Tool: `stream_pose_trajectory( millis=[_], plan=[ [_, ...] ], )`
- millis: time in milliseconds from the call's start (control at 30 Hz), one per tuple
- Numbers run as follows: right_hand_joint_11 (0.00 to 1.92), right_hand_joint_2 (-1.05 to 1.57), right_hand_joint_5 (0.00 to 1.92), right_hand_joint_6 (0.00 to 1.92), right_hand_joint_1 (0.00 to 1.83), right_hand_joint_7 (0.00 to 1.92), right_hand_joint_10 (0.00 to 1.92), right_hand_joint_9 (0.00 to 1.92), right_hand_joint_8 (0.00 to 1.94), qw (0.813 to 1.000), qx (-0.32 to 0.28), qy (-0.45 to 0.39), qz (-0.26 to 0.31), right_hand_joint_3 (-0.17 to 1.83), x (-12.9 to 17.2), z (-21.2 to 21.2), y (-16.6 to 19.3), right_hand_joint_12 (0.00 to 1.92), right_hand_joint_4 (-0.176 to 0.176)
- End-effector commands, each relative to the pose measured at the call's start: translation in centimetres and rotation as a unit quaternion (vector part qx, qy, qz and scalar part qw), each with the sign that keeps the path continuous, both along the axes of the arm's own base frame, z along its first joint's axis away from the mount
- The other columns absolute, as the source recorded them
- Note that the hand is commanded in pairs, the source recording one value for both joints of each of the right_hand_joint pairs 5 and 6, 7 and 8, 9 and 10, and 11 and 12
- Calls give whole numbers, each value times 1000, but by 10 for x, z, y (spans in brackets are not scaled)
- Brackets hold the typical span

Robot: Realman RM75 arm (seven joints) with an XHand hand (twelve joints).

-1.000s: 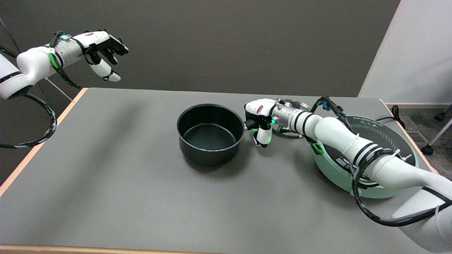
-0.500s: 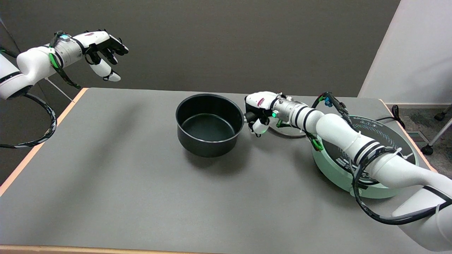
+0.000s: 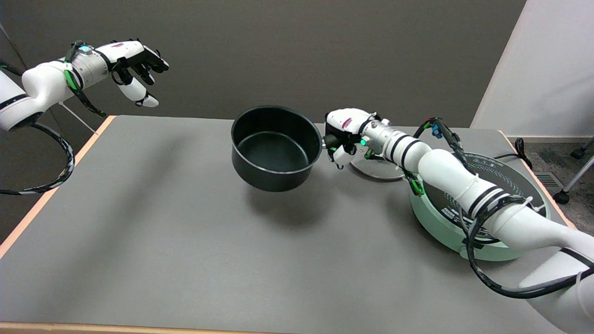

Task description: Pick up the pot.

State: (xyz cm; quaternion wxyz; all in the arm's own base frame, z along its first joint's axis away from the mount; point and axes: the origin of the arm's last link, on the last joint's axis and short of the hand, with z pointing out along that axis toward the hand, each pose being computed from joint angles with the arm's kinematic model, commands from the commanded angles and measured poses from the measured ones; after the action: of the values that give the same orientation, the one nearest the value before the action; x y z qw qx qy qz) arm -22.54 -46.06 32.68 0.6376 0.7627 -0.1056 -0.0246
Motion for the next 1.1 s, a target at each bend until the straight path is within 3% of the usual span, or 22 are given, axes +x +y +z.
stream_pose_trajectory(
  millis=[33,400,567,1100],
  plan=[
    [1920,630,1920,1920,1265,1920,1920,1920,1920,990,-69,-24,117,1236,42,33,34,1920,-40],
    [1920,618,1920,1920,1268,1920,1920,1920,1920,972,-116,28,201,1250,94,87,82,1920,-41],
    [1920,616,1920,1920,1268,1920,1920,1920,1920,966,-139,54,211,1254,112,117,105,1920,-41],
    [1883,493,1883,1883,1275,1883,1883,1883,1883,976,-175,41,120,1383,140,200,169,1883,-54]
  ],
)
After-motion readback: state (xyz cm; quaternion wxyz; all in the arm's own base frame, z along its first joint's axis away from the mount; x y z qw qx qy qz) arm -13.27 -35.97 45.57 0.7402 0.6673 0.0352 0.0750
